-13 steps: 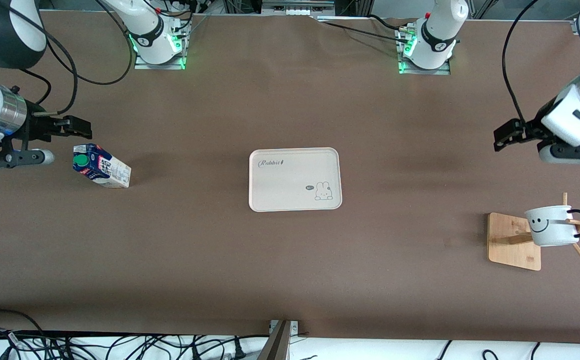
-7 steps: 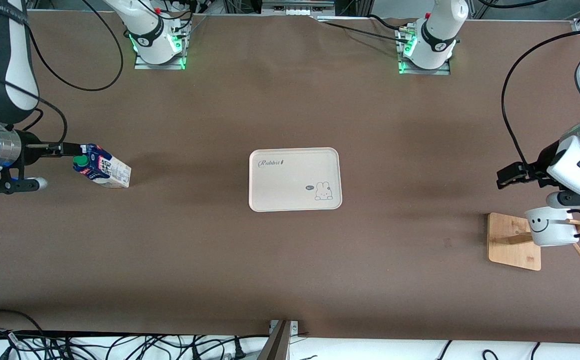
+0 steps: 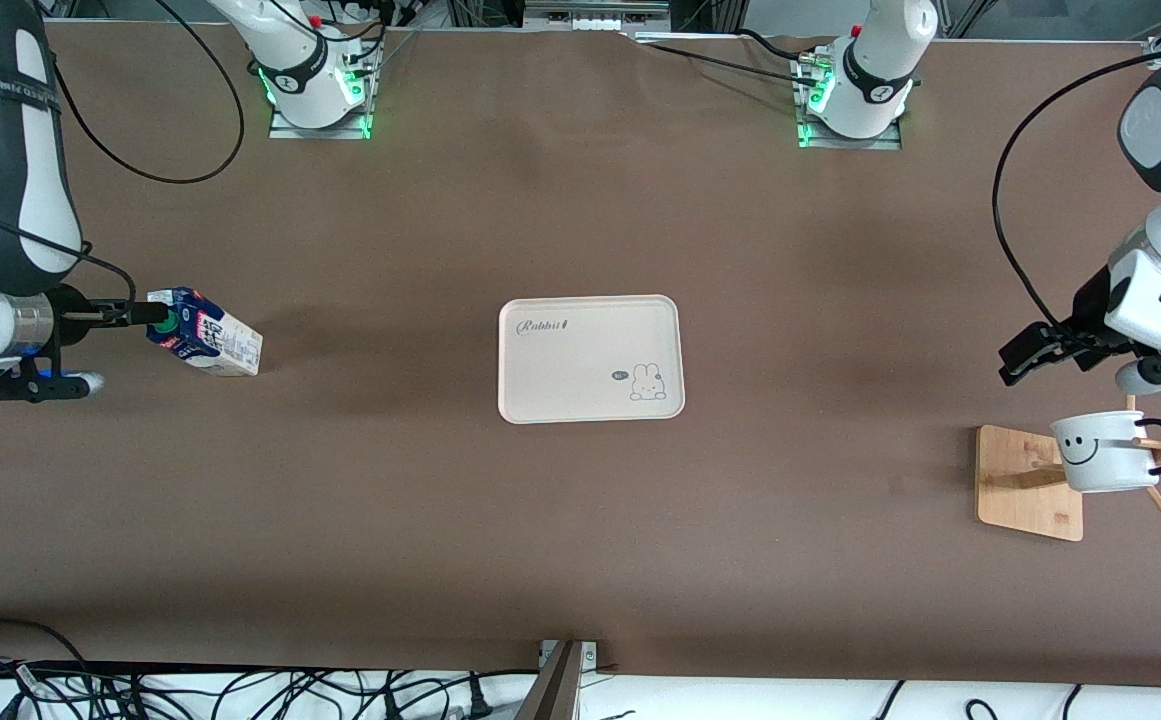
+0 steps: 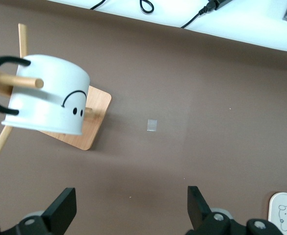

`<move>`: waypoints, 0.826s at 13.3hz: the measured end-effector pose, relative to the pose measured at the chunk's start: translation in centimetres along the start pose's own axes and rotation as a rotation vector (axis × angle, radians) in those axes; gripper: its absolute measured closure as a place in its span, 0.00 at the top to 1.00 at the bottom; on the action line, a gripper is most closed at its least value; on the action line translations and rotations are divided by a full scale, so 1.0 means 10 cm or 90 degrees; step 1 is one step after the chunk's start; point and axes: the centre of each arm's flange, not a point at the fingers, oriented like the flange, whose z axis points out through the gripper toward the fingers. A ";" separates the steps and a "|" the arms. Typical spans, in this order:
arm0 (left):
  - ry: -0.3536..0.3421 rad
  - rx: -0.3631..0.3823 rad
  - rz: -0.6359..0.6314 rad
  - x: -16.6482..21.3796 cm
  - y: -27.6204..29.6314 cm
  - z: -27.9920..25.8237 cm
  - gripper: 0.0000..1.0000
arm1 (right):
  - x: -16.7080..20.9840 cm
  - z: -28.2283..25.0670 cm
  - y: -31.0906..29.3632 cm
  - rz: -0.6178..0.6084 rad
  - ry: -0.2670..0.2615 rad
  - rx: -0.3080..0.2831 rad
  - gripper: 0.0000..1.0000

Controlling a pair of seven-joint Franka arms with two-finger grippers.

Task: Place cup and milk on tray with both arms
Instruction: 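Close the right gripper on the milk carton while the left gripper lowers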

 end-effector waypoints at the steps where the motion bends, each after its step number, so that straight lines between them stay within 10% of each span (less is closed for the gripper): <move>1: 0.012 0.001 -0.010 -0.09 -0.01 0.00 1.00 | 0.02 0.06 0.01 0.001 -0.002 0.001 1.00; 11: 0.075 0.115 -0.082 -0.39 0.01 0.09 1.00 | 0.05 0.27 0.01 -0.001 0.006 0.000 1.00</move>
